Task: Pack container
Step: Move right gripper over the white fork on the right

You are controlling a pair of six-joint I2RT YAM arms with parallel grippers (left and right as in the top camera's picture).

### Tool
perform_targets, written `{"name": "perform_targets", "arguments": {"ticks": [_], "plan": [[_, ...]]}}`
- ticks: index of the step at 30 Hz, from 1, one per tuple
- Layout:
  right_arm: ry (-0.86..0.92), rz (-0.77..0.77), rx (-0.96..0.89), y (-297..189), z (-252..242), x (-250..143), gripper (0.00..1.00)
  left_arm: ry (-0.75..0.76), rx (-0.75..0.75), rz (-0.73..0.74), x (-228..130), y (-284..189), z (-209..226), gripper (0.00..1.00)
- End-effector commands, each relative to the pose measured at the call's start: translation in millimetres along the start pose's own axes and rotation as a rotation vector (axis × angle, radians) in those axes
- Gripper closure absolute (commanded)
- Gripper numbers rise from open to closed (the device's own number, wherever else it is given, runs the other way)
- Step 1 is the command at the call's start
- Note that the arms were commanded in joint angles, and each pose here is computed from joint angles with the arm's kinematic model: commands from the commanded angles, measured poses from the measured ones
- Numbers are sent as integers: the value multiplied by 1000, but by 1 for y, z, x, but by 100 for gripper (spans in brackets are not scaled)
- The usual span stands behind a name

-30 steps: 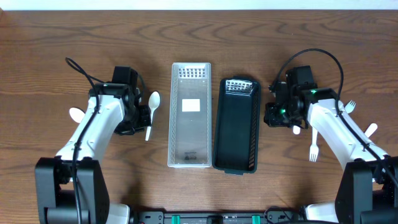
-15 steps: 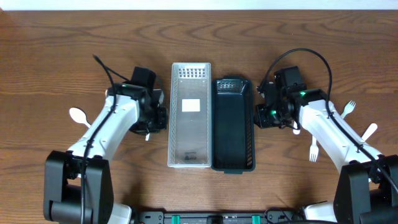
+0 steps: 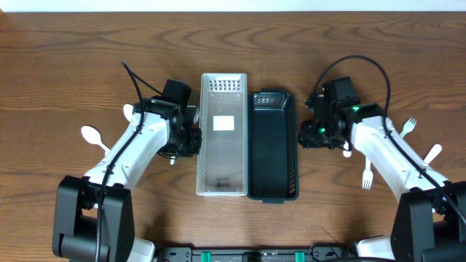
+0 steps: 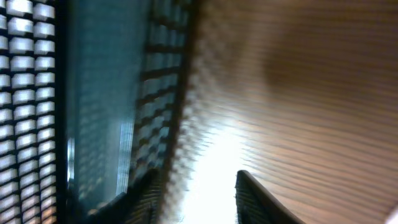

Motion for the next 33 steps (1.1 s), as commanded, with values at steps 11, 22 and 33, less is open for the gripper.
{"name": "perform_targets", "arguments": {"ticks": [11,22,33], "plan": [[133,-429,-114,-141,-21,71,4,-116,143,-282,-4,-90,32,2],[317,-239,-261,-63,-80,101,4,-298,231,-376,-60,-142,59,2],[340,-70,-326,19,-105,108,2,-310,228,-348,-64,-140,60,2]]}}
Point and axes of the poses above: each gripper's point midway between its finger pads, its own y axis out along the fingers, its own z axis along the line the jaws close on, x = y × z, the point moved 9 cm from there along -y, back along the fingers, and after that the axes turned 15 degrees about y, right-handed, at the moved point
